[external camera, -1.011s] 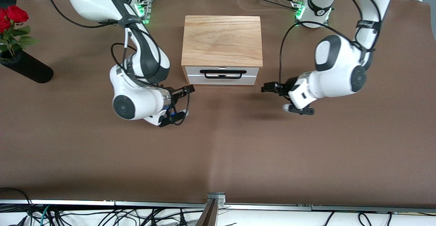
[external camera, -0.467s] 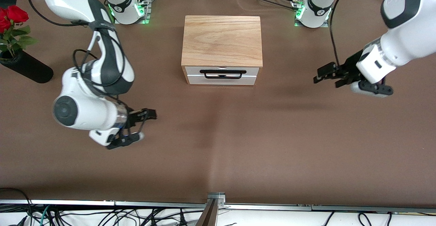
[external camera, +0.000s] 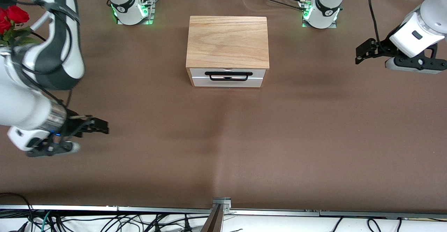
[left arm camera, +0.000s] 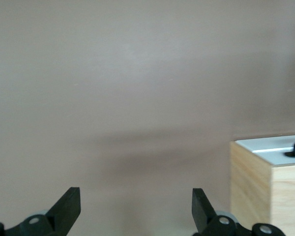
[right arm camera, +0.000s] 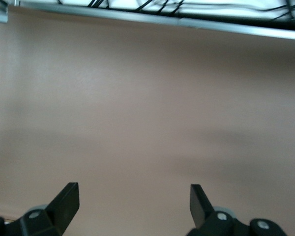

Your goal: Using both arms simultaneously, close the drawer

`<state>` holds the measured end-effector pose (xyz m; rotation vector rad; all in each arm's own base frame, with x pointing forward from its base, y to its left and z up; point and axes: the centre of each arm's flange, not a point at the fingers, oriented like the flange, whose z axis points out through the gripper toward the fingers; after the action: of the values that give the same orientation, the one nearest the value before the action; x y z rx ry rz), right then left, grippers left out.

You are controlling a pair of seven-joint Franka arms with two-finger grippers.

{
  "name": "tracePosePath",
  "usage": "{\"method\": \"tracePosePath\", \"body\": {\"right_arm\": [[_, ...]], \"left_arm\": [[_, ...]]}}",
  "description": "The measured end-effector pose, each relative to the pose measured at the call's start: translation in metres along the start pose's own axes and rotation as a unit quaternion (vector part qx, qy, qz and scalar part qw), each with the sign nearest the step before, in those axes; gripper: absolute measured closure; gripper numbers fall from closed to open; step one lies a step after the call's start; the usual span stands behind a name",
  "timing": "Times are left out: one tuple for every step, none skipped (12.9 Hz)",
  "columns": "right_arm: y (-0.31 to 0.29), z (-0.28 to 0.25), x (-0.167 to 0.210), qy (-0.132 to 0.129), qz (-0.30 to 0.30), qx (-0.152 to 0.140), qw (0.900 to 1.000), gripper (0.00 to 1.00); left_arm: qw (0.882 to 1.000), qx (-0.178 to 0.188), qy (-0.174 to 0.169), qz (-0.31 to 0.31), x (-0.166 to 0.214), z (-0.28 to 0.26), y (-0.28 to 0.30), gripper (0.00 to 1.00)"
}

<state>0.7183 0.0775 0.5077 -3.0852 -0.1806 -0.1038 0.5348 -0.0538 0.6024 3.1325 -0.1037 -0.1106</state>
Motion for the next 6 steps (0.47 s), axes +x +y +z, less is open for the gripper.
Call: {"method": "tracePosePath", "body": {"right_arm": [[0.007, -0.024, -0.006, 0.008, -0.001, -0.021, 1.0, 0.0], [0.01, -0.043, -0.013, 0.011, -0.005, -0.041, 0.999, 0.0], [0.01, -0.058, -0.018, 0.013, -0.009, -0.057, 0.998, 0.0], [0.008, -0.065, -0.021, 0.015, -0.012, -0.065, 0.998, 0.0], [0.006, -0.066, -0.022, 0.015, -0.014, -0.068, 0.997, 0.0], [0.005, -0.065, -0.022, 0.013, -0.015, -0.069, 0.997, 0.0]], "left_arm": [[1.0, 0.005, 0.001, -0.003, -0.001, -0.004, -0.004, 0.0], [1.0, 0.005, 0.001, -0.008, -0.001, -0.006, -0.01, 0.0], [1.0, 0.005, 0.001, -0.015, -0.001, -0.007, -0.017, 0.0], [1.0, 0.004, 0.003, -0.021, 0.0, -0.008, -0.024, 0.0], [1.0, 0.004, 0.005, -0.024, 0.0, -0.011, -0.027, 0.0], [1.0, 0.004, 0.008, -0.024, 0.0, -0.013, -0.027, 0.0]]}}
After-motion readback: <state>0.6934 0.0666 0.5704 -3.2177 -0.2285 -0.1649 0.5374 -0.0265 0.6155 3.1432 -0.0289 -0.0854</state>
